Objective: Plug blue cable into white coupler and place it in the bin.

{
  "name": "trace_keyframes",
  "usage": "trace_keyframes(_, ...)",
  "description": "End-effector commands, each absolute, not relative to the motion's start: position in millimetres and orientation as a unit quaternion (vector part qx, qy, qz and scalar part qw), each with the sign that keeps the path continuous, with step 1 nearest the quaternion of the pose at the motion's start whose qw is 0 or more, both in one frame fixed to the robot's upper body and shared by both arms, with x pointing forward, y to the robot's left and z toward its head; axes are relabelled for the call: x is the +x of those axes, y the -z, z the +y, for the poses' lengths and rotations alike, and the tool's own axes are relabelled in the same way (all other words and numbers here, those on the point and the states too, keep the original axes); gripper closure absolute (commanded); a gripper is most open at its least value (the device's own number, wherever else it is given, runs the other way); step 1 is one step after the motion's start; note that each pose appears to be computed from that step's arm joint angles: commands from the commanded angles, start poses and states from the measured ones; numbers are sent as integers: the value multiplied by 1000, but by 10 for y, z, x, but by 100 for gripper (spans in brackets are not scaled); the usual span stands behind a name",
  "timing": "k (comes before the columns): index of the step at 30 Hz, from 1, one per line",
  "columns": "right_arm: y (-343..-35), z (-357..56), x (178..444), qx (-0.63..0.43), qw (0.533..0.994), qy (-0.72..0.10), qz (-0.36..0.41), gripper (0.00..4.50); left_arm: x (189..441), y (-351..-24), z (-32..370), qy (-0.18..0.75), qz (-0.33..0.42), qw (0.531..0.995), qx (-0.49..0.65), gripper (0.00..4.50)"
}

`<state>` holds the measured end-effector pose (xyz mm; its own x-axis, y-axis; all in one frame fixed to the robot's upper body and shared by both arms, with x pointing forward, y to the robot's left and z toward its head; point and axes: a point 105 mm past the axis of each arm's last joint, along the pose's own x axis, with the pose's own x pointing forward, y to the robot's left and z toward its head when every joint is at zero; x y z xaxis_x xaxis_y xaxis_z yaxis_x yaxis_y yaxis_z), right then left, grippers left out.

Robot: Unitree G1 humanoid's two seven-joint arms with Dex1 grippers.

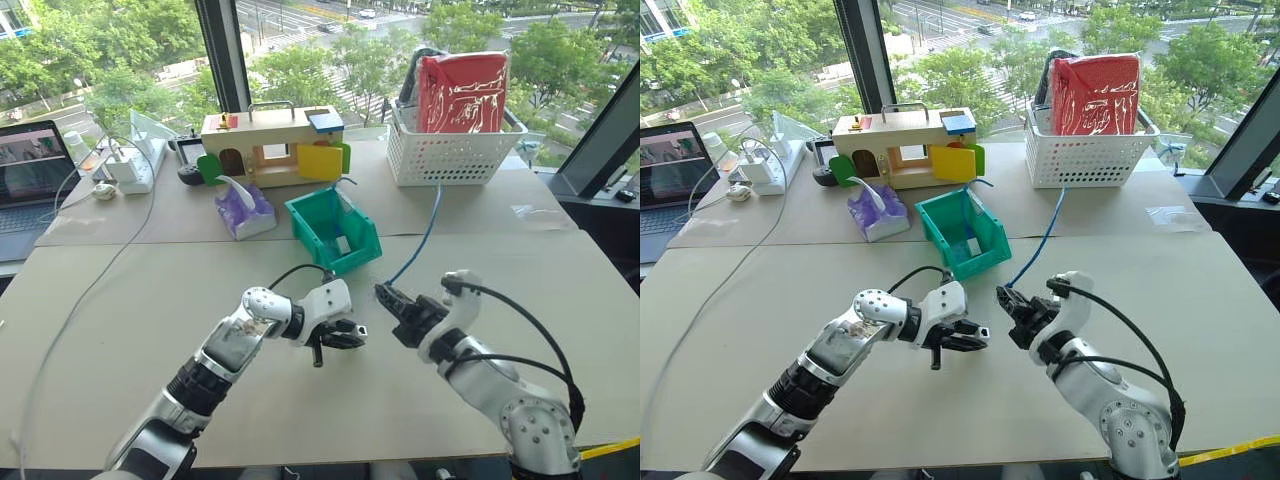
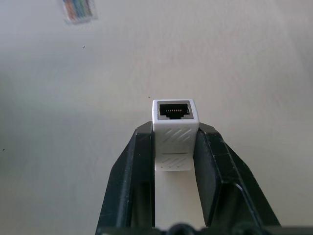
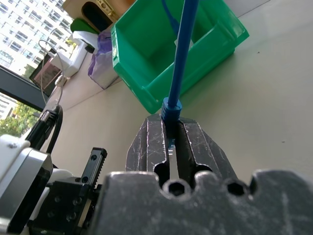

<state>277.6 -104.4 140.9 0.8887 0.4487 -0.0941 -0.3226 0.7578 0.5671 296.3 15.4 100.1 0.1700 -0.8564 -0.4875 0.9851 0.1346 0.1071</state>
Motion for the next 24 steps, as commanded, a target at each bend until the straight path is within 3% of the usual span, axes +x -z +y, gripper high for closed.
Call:
trace_keyframes(1,-1523,-1113,2753,265,942,-194,78,450,2976,-946,178,606,190,740,221,388)
trace_keyframes(6,-1517,-1115,2734,280,937,-194,76,450,2962,-893,236,590,233,733,246,388)
trace_keyframes(15,-1400,-1003,2599,296,918,-232,124,450,2974,-919,188,570,246,761,190,388)
trace_keyframes(17,-1411,-1004,2598,297,918,-233,122,450,3003,-973,148,564,230,775,167,388)
trace_keyframes(20,-1486,-1048,2643,291,923,-231,99,450,3165,-1102,98,543,148,813,152,388)
trace_keyframes(24,-1549,-1127,2708,289,929,-218,80,450,3160,-1146,113,558,71,812,156,388)
